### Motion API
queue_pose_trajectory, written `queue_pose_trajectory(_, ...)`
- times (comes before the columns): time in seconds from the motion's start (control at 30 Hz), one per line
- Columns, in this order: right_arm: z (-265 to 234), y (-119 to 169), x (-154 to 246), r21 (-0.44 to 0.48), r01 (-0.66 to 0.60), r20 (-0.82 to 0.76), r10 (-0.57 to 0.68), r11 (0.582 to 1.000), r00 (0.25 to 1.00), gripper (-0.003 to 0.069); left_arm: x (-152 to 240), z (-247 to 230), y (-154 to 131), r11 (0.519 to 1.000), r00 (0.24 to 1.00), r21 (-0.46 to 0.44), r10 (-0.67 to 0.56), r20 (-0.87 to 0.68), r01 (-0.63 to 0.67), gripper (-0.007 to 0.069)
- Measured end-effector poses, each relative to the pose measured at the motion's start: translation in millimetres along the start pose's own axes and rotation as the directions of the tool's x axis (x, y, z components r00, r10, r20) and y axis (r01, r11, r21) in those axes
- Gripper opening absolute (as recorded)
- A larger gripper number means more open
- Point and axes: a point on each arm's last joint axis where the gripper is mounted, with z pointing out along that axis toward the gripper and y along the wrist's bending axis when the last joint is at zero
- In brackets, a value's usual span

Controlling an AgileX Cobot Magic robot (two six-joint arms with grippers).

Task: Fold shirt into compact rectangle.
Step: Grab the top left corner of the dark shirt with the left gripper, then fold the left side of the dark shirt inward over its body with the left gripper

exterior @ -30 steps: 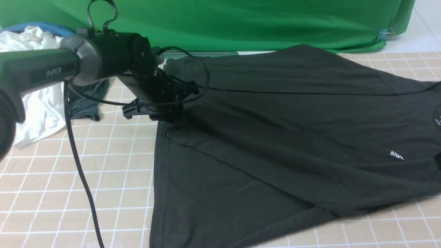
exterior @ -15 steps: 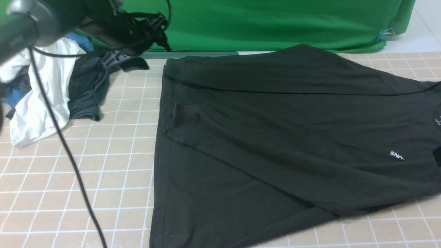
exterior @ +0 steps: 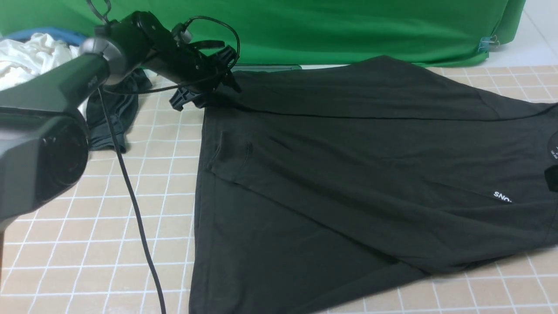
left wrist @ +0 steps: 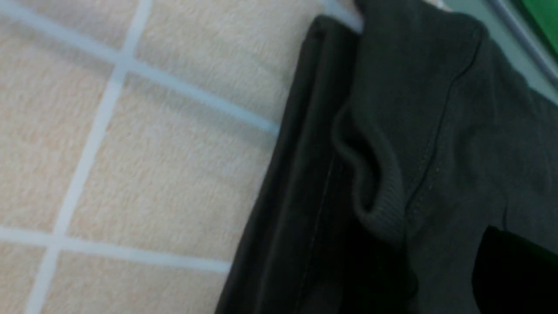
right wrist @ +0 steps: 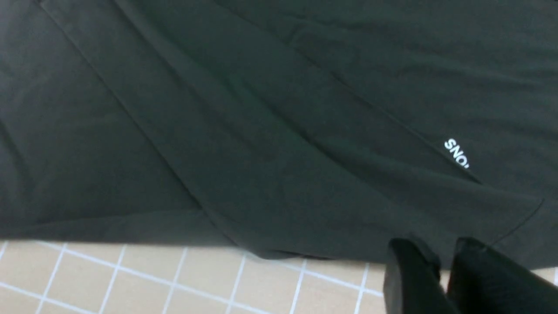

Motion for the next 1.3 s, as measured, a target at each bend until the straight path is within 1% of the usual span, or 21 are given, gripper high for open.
queue_pose_trajectory(0.13,0.0,-0.1,-1.5,0.002,0.000,0.017,0.000,1.000,1.000,0.0165,-0.3,3.5,2.4,1.000,1.000,-0.006,-0.006,0.007,0.006,0.0280)
queue_pose_trajectory(0.27,0.4,-0.3,-2.8,0.003,0.000,0.028,0.000,1.000,1.000,0.0165,-3.8,4.4,3.6,1.000,0.999,-0.012,0.008,0.047,-0.007,0.0213)
queue_pose_trajectory(0.37,1.9,-0.5,-3.4,0.003,-0.001,0.026,0.001,1.000,1.000,0.0165,-4.6,4.3,3.4,1.000,0.998,-0.011,0.010,0.056,-0.009,0.0077)
queue_pose_trajectory(0.43,2.1,-0.5,-3.6,0.003,-0.001,0.027,0.001,1.000,1.000,0.0165,-4.6,4.3,3.2,1.000,0.998,-0.009,0.009,0.056,-0.008,0.0033)
queue_pose_trajectory(0.53,2.1,-0.5,-3.7,0.003,-0.001,0.027,0.001,1.000,1.000,0.0165,-5.9,0.3,-0.4,1.000,0.999,0.005,0.000,0.045,-0.001,0.0028)
queue_pose_trajectory(0.7,2.1,-0.5,-3.7,0.003,-0.006,0.028,0.006,1.000,1.000,0.0167,-11.8,-31.7,-25.7,0.998,0.999,0.044,0.034,0.005,-0.034,0.0028)
queue_pose_trajectory(0.8,2.1,-0.5,-3.8,0.002,-0.033,0.029,0.033,0.999,0.999,0.0171,-15.0,-78.1,-56.3,0.993,0.997,0.091,0.071,-0.022,-0.069,0.0028)
queue_pose_trajectory(0.9,2.1,-0.6,-3.9,0.002,-0.038,0.030,0.038,0.999,0.999,0.0174,-12.4,-112.1,-74.4,0.989,0.993,0.110,0.107,-0.044,-0.102,0.0028)
queue_pose_trajectory(1.03,2.1,-0.6,-3.9,0.002,-0.044,0.030,0.044,0.999,0.999,0.0176,-4.7,-148.4,-86.4,0.985,0.984,0.093,0.152,-0.091,-0.143,0.0028)
queue_pose_trajectory(1.13,2.1,-0.6,-4.5,0.002,-0.044,0.037,0.044,0.999,0.998,0.0176,3.4,-169.7,-90.6,0.986,0.983,0.068,0.156,-0.096,-0.150,0.0028)
queue_pose_trajectory(1.23,2.1,-0.7,-4.9,0.003,-0.044,0.042,0.044,0.999,0.998,0.0178,16.3,-177.8,-90.0,0.988,0.981,0.051,0.148,-0.128,-0.143,0.0028)
queue_pose_trajectory(1.3,2.0,-0.7,-5.3,0.003,-0.043,0.046,0.042,0.999,0.998,0.0179,39.3,-179.8,-85.2,0.990,0.971,0.011,0.142,-0.194,-0.143,0.0028)
